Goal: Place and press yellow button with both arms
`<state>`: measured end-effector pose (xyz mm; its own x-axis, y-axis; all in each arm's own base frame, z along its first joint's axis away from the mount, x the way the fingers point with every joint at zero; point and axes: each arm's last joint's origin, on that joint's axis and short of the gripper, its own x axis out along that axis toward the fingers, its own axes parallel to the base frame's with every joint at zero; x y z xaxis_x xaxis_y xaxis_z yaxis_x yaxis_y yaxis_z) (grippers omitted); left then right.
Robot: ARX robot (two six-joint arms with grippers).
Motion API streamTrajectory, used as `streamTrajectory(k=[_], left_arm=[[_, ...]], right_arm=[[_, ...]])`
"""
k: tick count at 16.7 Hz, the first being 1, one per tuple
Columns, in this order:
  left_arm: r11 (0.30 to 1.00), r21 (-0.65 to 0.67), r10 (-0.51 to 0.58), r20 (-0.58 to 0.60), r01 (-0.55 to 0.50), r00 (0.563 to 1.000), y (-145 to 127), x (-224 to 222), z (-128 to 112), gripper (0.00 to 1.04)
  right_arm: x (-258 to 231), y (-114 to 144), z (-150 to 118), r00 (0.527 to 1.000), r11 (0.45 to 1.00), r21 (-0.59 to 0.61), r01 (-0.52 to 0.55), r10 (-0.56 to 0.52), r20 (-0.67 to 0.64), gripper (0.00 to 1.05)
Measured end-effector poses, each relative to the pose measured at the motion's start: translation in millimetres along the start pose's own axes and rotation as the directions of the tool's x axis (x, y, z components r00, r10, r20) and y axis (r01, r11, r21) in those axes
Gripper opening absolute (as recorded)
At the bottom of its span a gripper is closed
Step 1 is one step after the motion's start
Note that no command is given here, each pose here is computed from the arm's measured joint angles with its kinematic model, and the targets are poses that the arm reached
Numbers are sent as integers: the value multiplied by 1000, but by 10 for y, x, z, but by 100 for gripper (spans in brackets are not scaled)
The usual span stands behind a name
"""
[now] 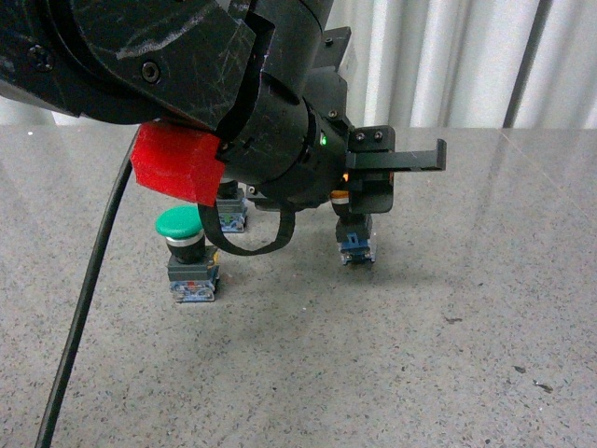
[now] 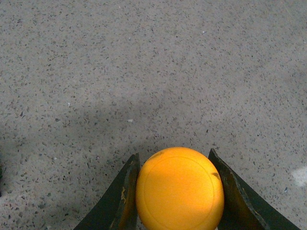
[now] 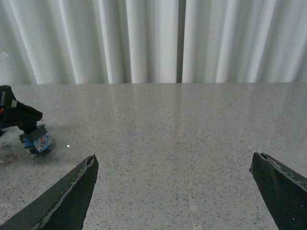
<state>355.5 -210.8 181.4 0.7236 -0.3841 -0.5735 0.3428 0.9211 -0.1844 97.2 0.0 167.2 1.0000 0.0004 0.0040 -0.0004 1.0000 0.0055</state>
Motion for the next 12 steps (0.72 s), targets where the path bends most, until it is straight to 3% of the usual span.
streamTrajectory(k=[4,8,9,10,12], left_arm=[[1000,16,7,-17,-6,1000,-20,48,52,36],[999,31,-36,-4,36,999,-33,47,83,83],[999,36,-41,13,41,999,-37,47,99,91],[997,61,-51,106,45,993,-45,45,162,97],[996,86,-16,189,0,982,-26,47,139,98]], right_arm=[[0,0,0,1000,1000,0,0,0,0,98],[0,0,0,1000,1000,0,0,0,0,98],[0,0,0,1000,1000,0,0,0,0,98],[0,0,0,1000,1000,0,0,0,0,98],[0,0,0,1000,1000,0,0,0,0,98]])
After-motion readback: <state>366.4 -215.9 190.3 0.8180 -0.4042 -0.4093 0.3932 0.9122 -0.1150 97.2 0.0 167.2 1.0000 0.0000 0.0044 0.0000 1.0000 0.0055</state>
